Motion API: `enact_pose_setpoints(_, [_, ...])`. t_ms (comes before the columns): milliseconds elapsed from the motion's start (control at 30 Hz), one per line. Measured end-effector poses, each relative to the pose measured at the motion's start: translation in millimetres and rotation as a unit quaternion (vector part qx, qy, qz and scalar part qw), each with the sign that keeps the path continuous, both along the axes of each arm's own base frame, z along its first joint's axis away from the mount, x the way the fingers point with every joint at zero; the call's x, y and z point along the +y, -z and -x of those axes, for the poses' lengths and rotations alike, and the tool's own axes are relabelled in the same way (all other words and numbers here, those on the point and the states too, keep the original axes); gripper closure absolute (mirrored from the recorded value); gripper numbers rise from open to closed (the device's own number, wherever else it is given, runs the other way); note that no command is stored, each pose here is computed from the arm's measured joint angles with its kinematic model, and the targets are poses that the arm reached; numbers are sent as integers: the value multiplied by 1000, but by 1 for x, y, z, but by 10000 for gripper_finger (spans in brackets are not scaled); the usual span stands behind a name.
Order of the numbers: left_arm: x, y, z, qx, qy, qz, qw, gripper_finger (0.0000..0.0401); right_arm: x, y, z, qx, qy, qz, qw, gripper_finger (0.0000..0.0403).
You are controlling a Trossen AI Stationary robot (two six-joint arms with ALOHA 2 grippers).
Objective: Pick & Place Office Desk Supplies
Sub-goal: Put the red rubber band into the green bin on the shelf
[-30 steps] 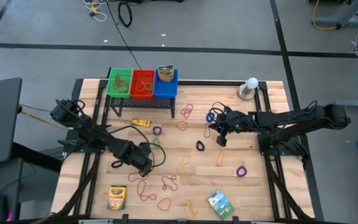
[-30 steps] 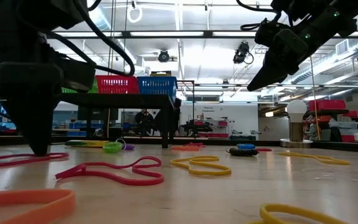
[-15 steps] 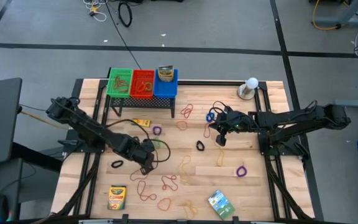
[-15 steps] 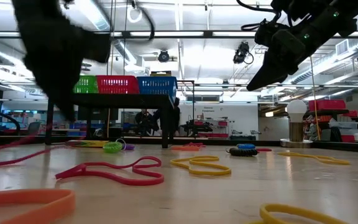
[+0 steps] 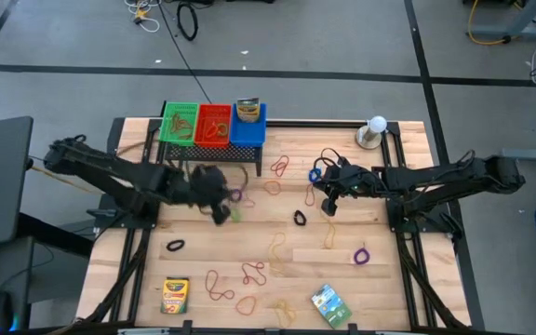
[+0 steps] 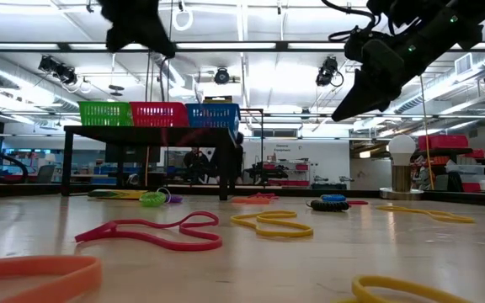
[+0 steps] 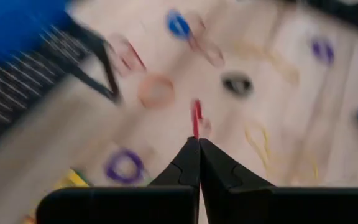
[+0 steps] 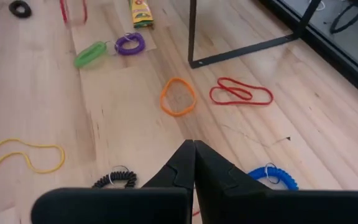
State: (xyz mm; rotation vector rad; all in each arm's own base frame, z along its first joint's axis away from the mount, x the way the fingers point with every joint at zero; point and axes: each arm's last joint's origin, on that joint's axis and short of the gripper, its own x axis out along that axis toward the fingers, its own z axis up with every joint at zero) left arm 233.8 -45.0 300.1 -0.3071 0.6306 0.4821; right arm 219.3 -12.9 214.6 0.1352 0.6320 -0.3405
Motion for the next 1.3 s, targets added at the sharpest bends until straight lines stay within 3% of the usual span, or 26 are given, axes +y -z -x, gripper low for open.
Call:
enact_pose_setpoints(267, [38, -54, 30, -107, -61, -40, 992, 399, -1, -2, -2, -15, 8, 4, 1000, 394])
enact_pose_setpoints(533, [81, -91, 61, -123, -189, -147, 963, 399, -1, -4, -3, -34, 37, -9, 999, 394])
enact_pose_setpoints(733, [118, -91, 75, -79, -269, -182, 943, 399, -1, -4, -3, -35, 39, -13, 999, 394])
enact_pose_setpoints(1000, [155, -89, 98, -19, -371, -216, 903, 399, -2, -4, -3, -42, 54, -27, 997, 394])
enact_pose_setpoints(1300, [173, -40, 109, 70, -407, -166, 896, 398, -2, -4, -3, -42, 57, -26, 997, 394])
